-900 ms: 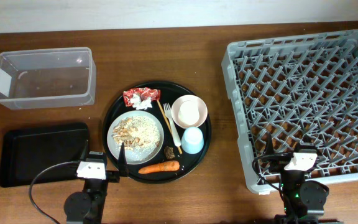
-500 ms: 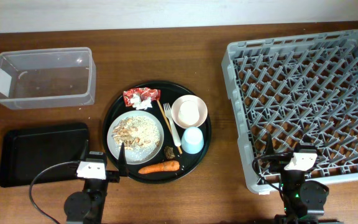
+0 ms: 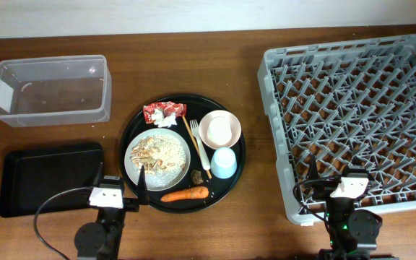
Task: Sort waste into correct bins and load items into the dishwasher rack
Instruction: 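Move the left gripper from rest toward the white plate of rice, then lower the left gripper onto the rim of the white plate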
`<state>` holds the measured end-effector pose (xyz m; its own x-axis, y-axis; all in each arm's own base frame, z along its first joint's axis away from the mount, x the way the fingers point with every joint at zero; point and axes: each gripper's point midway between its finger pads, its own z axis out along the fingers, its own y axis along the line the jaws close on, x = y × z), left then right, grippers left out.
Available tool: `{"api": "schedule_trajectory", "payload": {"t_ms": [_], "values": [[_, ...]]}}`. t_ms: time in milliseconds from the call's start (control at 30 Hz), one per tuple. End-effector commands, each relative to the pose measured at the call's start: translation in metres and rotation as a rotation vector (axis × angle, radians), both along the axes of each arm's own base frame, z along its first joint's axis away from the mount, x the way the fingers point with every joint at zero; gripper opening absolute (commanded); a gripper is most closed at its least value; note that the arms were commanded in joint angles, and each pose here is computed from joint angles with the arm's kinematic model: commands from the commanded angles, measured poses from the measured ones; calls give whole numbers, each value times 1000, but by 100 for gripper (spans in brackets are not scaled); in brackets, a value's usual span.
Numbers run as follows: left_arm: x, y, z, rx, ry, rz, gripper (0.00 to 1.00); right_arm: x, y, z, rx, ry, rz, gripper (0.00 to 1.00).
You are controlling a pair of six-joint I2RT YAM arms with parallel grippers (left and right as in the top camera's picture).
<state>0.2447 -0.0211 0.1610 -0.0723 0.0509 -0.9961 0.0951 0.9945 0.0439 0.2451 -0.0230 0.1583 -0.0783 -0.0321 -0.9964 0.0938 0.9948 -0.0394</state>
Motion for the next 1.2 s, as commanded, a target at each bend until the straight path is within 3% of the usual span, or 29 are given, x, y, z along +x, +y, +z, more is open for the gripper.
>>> {"api": "schedule_trajectory", "payload": {"t_ms": [0, 100, 167, 267, 367, 467, 667, 833, 1033, 1167], "values": [[0, -1, -5, 16, 7, -7, 99, -1, -4, -3, -7, 5, -18, 99], [-1, -11, -3, -35, 7, -65, 99, -1, -4, -3, -7, 5, -18, 99], [-8, -40, 1, -194, 25, -228, 99, -1, -4, -3, -7, 5, -18, 99], [-29, -81, 5, -317, 78, -488, 99, -1, -4, -3, -7, 5, -18, 99], [-47, -104, 8, -343, 105, -653, 99, -1, -4, -3, -7, 5, -18, 99], [-52, -109, 15, -343, 87, -700, 99, -1, -4, -3, -7, 5, -18, 99], [-51, -101, 47, -346, 39, -649, 99, -1, -4, -3, -7, 5, -18, 99], [-44, -90, 56, -299, 135, -545, 99, -1, -4, -3, -7, 5, -18, 99], [-19, -85, 60, -305, 377, -465, 99, -1, -4, -3, -7, 5, -18, 99], [5, -89, 54, -331, 636, -439, 99, -1, -4, -3, -7, 5, -18, 99]]}}
